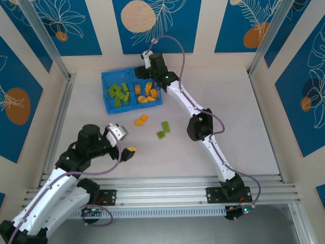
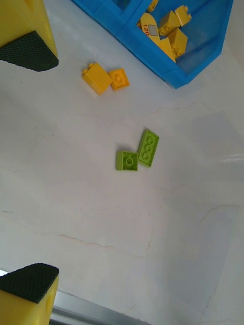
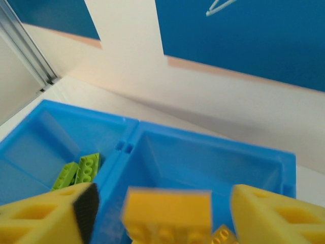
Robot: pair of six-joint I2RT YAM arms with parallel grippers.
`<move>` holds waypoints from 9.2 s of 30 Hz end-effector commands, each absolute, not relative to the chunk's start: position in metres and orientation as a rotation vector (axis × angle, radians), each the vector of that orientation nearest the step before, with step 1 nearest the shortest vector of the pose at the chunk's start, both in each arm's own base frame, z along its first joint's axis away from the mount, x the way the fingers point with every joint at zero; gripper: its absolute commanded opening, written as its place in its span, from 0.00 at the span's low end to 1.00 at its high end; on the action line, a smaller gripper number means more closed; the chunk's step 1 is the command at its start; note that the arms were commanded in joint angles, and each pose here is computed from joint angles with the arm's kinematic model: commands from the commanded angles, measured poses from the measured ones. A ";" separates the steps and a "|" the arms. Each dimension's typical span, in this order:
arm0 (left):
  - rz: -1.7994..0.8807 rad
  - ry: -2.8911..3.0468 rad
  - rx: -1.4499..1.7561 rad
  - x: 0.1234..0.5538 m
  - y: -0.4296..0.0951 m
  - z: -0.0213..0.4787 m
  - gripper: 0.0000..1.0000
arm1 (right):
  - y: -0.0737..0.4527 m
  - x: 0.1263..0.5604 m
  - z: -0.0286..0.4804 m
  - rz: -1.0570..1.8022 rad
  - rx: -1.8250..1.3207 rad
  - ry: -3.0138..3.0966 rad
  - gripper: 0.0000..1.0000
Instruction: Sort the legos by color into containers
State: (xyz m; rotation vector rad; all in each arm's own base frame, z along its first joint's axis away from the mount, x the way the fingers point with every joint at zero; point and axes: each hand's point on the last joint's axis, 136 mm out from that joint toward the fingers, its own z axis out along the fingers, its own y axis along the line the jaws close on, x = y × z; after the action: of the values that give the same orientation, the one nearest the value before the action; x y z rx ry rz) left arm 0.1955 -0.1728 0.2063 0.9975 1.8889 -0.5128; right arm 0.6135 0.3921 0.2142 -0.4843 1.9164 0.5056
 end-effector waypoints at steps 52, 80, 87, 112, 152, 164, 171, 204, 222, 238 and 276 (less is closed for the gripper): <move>-0.229 2.649 1.143 0.298 -0.310 0.029 0.54 | 0.162 0.185 0.247 0.870 -0.084 2.577 1.00; -0.044 2.388 0.228 0.474 -0.113 0.225 0.32 | 0.169 0.211 0.255 0.891 0.034 2.564 1.00; 0.127 2.496 -0.036 0.525 -0.041 0.185 0.32 | 0.167 0.206 0.256 0.899 0.058 2.575 1.00; -0.236 2.301 0.107 0.466 -0.110 0.280 0.56 | 0.180 0.223 0.243 0.898 0.080 2.609 0.98; -0.321 1.552 1.534 0.129 -0.150 0.221 1.00 | 0.418 0.383 0.028 0.080 0.000 2.801 0.72; -0.313 1.538 1.519 0.130 -0.151 0.221 1.00 | 0.421 0.377 0.006 0.070 -0.074 2.850 0.50; -0.417 1.439 1.525 0.123 -0.165 0.231 1.00 | 0.412 0.365 0.069 0.175 -0.090 2.802 0.44; -0.571 1.696 1.113 0.188 -0.181 0.260 1.00 | 0.412 0.559 0.182 0.419 -0.313 2.174 0.59; -0.688 2.055 0.522 0.250 -0.191 0.255 1.00 | 0.337 0.427 0.317 0.624 -0.302 2.313 0.77; -0.424 2.659 -0.011 0.313 -0.297 0.125 0.87 | 0.187 0.270 0.222 0.668 -0.054 2.686 0.93; -0.107 2.576 -0.049 0.372 -0.252 0.150 0.31 | 0.159 0.239 0.217 0.895 0.196 2.627 0.98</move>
State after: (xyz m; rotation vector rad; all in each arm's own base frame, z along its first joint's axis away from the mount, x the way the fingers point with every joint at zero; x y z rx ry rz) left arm 0.3538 -0.2898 0.1020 -0.0256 2.6907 -0.1690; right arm 0.2387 0.1494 0.2134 0.1827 2.6290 0.8233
